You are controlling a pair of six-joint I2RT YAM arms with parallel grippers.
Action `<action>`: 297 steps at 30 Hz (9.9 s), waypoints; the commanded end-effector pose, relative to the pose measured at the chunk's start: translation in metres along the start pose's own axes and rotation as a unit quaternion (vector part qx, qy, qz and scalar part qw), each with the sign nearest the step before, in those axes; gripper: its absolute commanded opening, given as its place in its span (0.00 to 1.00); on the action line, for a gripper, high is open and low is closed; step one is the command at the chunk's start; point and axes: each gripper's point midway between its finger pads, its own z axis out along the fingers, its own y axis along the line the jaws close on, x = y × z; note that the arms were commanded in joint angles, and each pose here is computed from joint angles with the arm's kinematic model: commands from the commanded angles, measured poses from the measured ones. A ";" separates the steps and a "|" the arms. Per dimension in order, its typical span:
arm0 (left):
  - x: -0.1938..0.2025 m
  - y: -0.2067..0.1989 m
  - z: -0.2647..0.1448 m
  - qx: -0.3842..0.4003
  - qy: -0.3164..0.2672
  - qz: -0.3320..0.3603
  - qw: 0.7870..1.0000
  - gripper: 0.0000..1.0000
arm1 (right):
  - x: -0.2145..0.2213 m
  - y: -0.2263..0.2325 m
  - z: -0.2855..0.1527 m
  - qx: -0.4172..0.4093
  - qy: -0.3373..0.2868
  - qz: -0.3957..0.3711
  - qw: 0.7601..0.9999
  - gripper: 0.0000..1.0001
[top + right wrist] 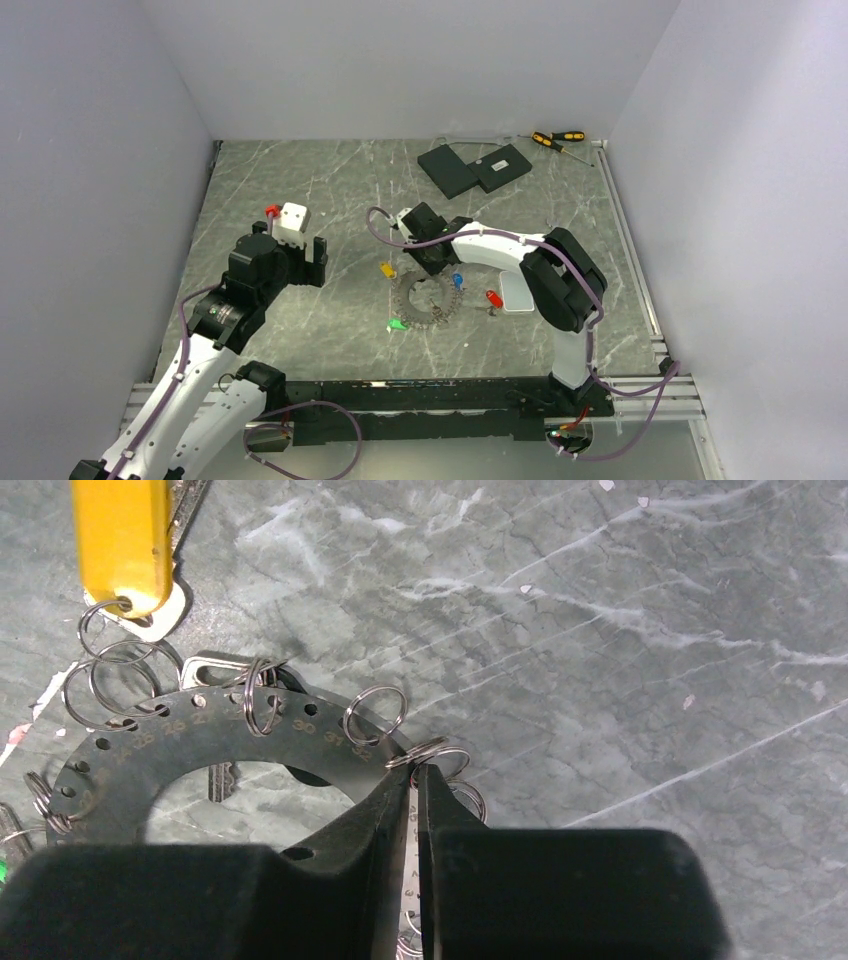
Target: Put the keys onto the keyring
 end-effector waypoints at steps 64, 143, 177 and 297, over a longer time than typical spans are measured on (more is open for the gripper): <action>-0.025 -0.003 -0.013 0.014 -0.043 -0.009 0.999 0.89 | -0.019 0.003 -0.026 -0.030 -0.068 0.052 0.996 0.40; -0.024 -0.004 -0.011 0.015 -0.041 -0.009 0.999 0.90 | -0.022 0.003 0.010 -0.086 -0.084 0.060 0.991 0.05; -0.033 -0.021 -0.019 0.068 -0.069 -0.001 0.995 0.90 | -0.059 0.014 -0.081 -0.230 -0.259 0.108 0.932 0.00; -0.049 0.015 -0.044 -0.039 -0.209 0.122 0.970 0.70 | -0.072 0.186 -0.036 -0.197 -0.149 -0.058 0.967 0.51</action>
